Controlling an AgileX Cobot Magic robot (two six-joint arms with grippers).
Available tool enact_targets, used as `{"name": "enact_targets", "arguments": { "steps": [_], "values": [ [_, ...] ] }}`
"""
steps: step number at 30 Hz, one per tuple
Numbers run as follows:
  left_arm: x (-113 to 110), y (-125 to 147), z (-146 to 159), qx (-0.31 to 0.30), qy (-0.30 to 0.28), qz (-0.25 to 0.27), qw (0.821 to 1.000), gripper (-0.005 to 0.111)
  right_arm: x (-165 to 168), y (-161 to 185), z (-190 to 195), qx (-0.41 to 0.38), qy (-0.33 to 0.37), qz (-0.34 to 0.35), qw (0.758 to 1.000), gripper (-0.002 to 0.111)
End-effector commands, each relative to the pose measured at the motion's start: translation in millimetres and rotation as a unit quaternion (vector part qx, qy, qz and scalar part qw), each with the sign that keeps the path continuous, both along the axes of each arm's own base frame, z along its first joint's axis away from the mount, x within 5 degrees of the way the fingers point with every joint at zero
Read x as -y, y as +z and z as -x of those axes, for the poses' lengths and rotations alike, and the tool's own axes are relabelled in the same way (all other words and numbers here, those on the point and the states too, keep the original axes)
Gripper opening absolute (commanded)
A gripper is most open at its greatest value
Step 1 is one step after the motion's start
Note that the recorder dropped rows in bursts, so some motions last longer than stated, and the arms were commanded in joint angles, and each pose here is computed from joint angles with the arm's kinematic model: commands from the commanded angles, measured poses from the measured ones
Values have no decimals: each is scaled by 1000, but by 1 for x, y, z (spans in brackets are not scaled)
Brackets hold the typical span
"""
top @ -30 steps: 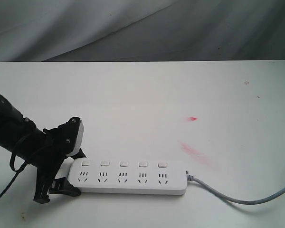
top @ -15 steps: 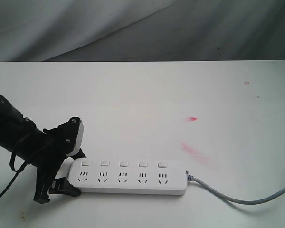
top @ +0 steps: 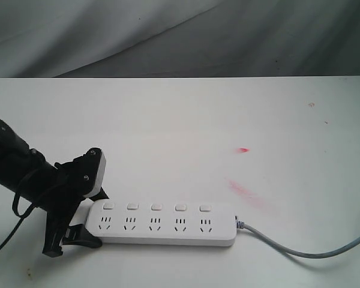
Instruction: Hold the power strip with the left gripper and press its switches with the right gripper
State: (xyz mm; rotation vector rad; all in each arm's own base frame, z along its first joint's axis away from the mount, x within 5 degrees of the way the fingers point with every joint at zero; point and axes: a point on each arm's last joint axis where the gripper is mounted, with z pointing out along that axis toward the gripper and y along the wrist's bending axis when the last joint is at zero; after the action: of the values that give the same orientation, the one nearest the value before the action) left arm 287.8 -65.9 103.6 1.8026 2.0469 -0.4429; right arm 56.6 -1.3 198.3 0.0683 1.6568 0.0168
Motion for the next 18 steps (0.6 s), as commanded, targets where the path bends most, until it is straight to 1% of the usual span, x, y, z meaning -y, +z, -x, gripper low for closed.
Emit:
{"name": "enact_targets", "arguments": {
  "steps": [1,8,10,12,15,18],
  "values": [
    [-2,-4,-3,13,7,-16,1000,64,0,-1,0,-1,-3,4,1000,0],
    [-2,-4,-3,13,7,-16,1000,64,0,-1,0,-1,-3,1,1000,0],
    [-2,-4,-3,13,8,-16,1000,64,0,-3,1,-24,-1,0,1000,0],
    [-2,-4,-3,13,8,-16,1000,64,-1,9,5,-50,3,-1,999,0],
    [-2,-4,-3,13,8,-16,1000,64,-2,38,11,-89,8,-2,996,0],
    [-2,-4,-3,12,9,-15,1000,64,-1,80,5,-74,5,8,997,0]
  ]
}}
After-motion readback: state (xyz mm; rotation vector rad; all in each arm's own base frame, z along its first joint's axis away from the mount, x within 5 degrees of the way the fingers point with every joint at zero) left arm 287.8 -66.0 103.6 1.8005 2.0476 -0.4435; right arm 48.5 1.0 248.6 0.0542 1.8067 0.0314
